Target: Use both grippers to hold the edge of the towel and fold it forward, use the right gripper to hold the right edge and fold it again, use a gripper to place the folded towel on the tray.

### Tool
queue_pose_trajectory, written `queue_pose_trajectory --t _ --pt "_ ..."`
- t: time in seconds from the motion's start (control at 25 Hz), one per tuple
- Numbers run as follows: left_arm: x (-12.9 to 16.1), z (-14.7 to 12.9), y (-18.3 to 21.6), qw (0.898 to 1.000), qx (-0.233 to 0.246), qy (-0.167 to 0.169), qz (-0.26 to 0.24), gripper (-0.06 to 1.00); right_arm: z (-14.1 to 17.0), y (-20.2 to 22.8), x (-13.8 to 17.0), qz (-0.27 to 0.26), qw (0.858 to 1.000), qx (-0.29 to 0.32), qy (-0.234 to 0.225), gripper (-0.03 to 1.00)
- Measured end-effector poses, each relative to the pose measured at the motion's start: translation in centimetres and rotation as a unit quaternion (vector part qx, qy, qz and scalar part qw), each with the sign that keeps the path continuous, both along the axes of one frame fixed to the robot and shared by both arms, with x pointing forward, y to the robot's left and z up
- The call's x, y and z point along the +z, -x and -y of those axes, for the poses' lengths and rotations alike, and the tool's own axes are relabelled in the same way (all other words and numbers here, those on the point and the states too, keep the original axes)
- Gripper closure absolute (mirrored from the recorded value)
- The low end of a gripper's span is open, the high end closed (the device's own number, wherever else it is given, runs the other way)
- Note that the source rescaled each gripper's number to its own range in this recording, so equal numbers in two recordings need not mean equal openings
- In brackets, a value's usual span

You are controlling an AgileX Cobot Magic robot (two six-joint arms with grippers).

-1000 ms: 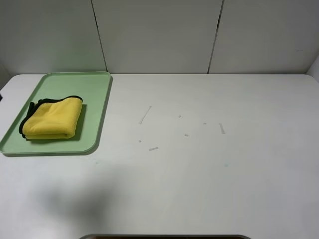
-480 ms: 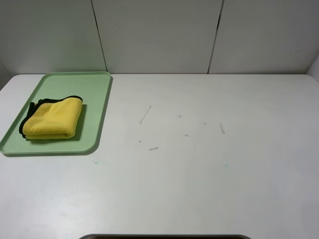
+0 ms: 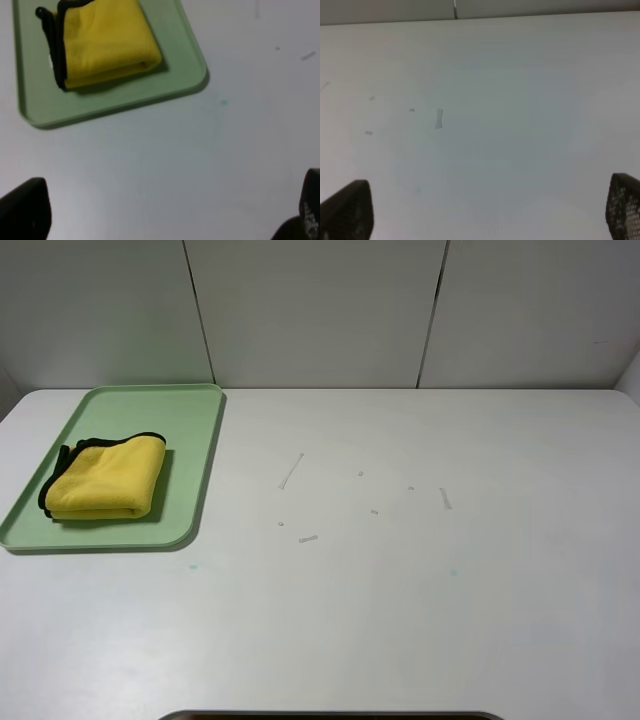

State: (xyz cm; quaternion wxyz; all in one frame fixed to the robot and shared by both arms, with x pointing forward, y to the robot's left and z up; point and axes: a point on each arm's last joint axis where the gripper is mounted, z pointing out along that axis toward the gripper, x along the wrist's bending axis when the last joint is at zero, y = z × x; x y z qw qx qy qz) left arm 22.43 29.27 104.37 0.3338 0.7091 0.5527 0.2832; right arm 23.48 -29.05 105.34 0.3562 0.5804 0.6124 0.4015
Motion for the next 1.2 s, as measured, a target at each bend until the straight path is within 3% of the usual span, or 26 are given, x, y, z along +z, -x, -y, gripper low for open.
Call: queue_pose_trajectory --t 0.24,1.2 --pt "-0.29 0.16 -0.19 1.000 -0.006 0.009 0.026 -0.05 0.00 0.00 0.00 0.000 1.000 0.000 0.000 -0.03" --pt "-0.28 0.16 -0.19 1.000 -0.006 0.009 0.026 -0.05 0.00 0.00 0.00 0.000 1.000 0.000 0.000 -0.03"
